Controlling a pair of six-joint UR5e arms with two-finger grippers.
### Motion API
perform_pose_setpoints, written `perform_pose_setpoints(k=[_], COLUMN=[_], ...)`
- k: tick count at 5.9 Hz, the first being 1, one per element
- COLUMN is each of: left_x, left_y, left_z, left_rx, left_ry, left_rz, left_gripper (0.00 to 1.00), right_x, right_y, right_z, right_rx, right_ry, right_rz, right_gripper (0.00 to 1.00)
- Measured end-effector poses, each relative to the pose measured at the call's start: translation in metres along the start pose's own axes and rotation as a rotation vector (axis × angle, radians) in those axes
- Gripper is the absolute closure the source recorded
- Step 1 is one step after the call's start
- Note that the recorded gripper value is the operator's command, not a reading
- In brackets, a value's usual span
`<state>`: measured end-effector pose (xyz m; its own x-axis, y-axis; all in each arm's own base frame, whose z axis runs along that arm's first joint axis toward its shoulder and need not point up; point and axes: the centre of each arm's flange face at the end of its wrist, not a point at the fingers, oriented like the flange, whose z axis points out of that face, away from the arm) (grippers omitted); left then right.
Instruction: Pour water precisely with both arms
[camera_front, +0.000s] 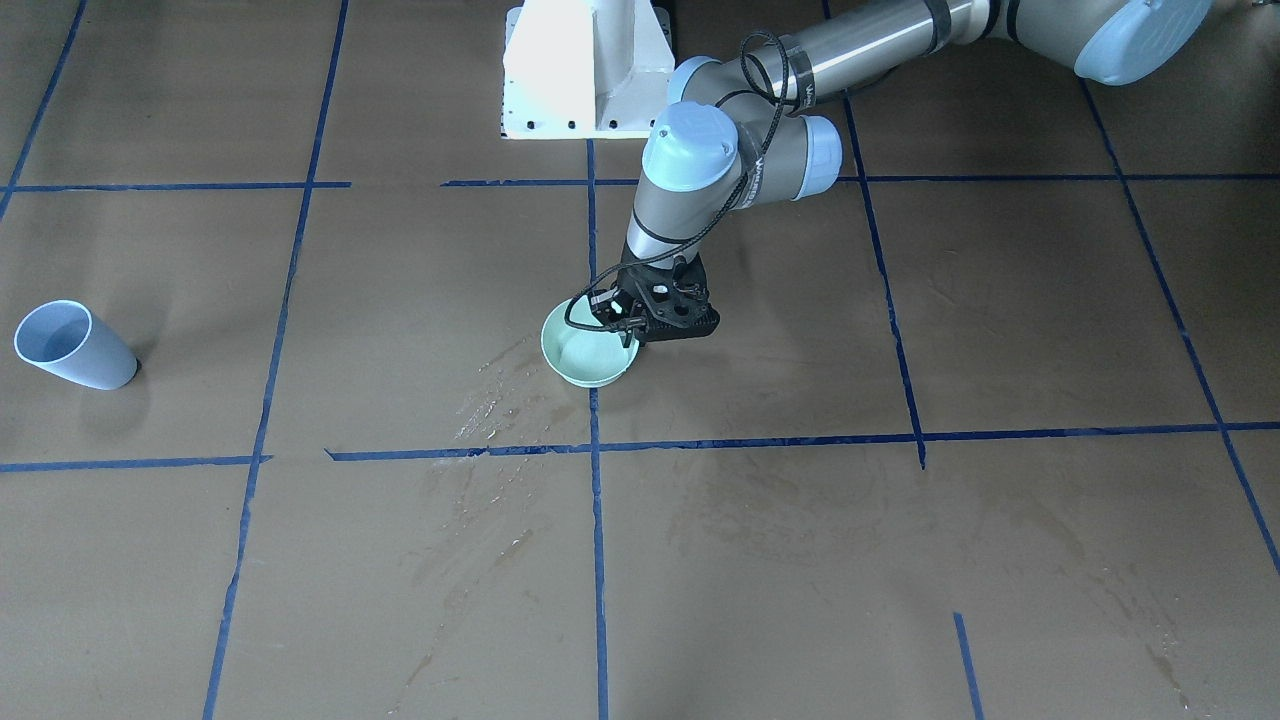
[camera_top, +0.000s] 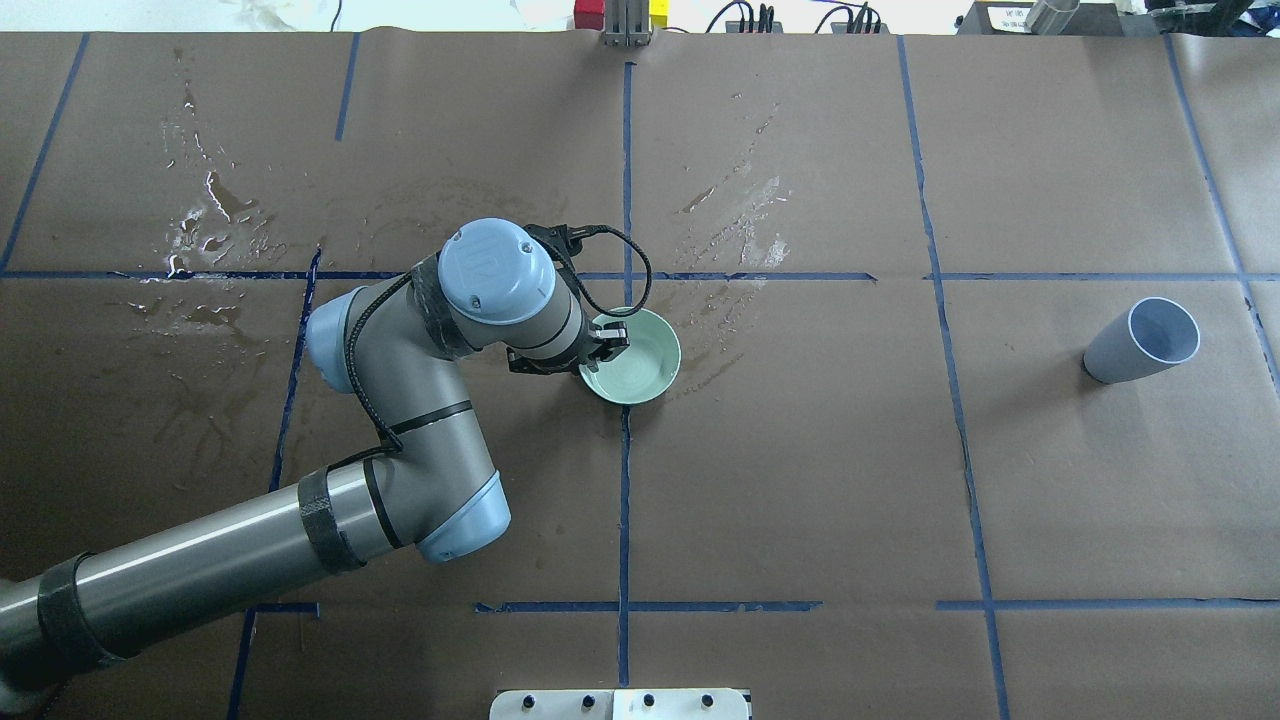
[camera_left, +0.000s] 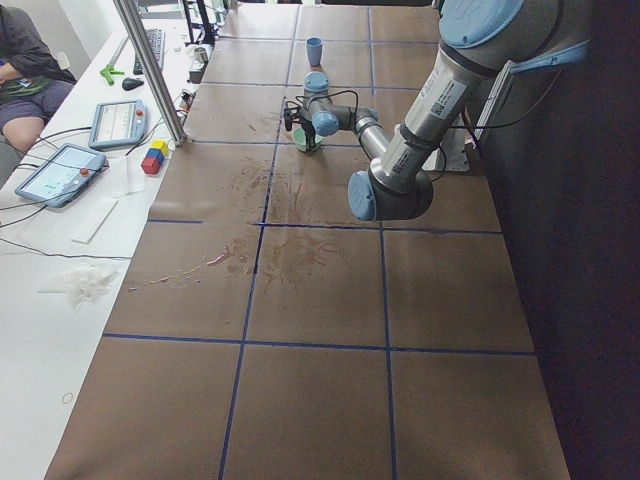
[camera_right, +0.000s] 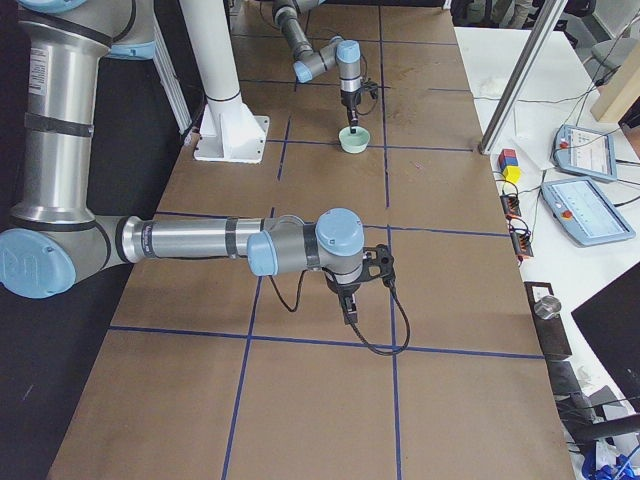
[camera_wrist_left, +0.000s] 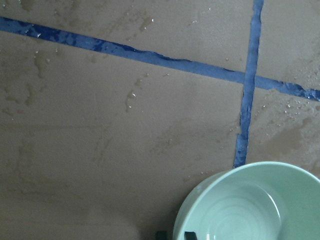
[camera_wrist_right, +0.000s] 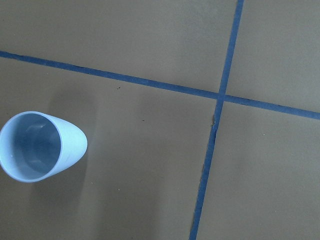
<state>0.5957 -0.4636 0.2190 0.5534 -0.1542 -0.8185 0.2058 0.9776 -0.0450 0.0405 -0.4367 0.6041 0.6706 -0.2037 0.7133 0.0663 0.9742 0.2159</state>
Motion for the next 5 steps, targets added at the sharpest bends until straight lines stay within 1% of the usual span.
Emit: perform_pose_setpoints(k=[1, 2, 3, 4, 5], left_x=[-0.005, -0.027, -0.067, -0.121, -0.180], left_y=[-0.008, -0.023, -0.037, -0.047, -0.057], left_z=[-0.011, -0.041, -0.083, -0.131, -0.168], left_rx=[0.001, -0.011, -0.030, -0.045, -0.051], left_ry=[-0.007, -0.033, -0.061, -0.086, -0.118], left_rz=[0.020, 0.063, 0.123, 0.200, 0.278], left_gripper=[0.00, 0.00, 0.00, 0.00, 0.00], right_x=[-0.001, -0.002, -0.004, -0.010, -0.024], right_y=[-0.001, -0.002, -0.004, -0.009, -0.016], right_z=[-0.001, -0.002, -0.004, -0.008, -0.012], right_rx=[0.002, 0.005, 0.009, 0.018, 0.028], right_ry=[0.000, 0.000, -0.002, -0.006, -0.010], right_rz=[-0.003, -0.005, -0.009, -0.021, -0.033], right_gripper=[0.00, 0.00, 0.00, 0.00, 0.00])
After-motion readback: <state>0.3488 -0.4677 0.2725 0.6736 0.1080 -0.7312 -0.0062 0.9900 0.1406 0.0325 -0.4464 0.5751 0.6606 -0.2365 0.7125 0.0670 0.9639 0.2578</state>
